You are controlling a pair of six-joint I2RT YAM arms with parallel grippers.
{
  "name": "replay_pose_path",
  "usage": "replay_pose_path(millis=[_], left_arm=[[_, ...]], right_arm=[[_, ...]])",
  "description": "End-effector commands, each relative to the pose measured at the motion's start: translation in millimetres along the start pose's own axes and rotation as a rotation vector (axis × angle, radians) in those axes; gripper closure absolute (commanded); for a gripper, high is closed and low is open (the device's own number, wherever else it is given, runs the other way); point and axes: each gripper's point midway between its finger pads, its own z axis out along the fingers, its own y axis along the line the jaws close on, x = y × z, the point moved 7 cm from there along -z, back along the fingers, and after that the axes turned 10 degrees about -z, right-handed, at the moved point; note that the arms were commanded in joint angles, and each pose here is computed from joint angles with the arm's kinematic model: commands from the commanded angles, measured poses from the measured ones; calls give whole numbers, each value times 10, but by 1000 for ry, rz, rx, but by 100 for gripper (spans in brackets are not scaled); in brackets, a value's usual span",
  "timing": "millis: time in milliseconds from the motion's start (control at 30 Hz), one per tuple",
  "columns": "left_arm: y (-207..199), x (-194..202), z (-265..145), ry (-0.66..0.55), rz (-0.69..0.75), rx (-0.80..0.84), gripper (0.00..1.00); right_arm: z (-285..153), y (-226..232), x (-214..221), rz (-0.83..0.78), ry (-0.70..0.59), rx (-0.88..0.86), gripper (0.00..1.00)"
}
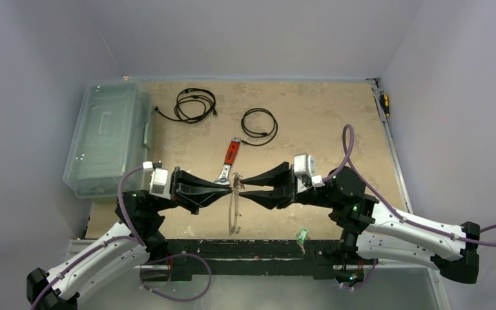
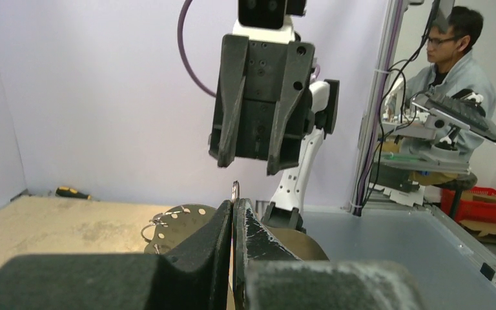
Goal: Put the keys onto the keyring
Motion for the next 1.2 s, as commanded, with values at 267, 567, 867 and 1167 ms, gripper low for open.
replay_pose_path(millis=[267,567,867,1167], left_arm=[[-119,-205,14,-133,43,56,100],[-123,-214,13,-135,47,55,100],[-113,-196,9,-130,45,51,100],[-86,-182,12,-115,48,35,100]], right_arm=[[150,-5,-44,32,-75,-8,68],[288,-24,-1,40,-37,-31,77],[301,-22,-54,34,-52,-42,83],[325,-22,-62,33,-52,-52,100]])
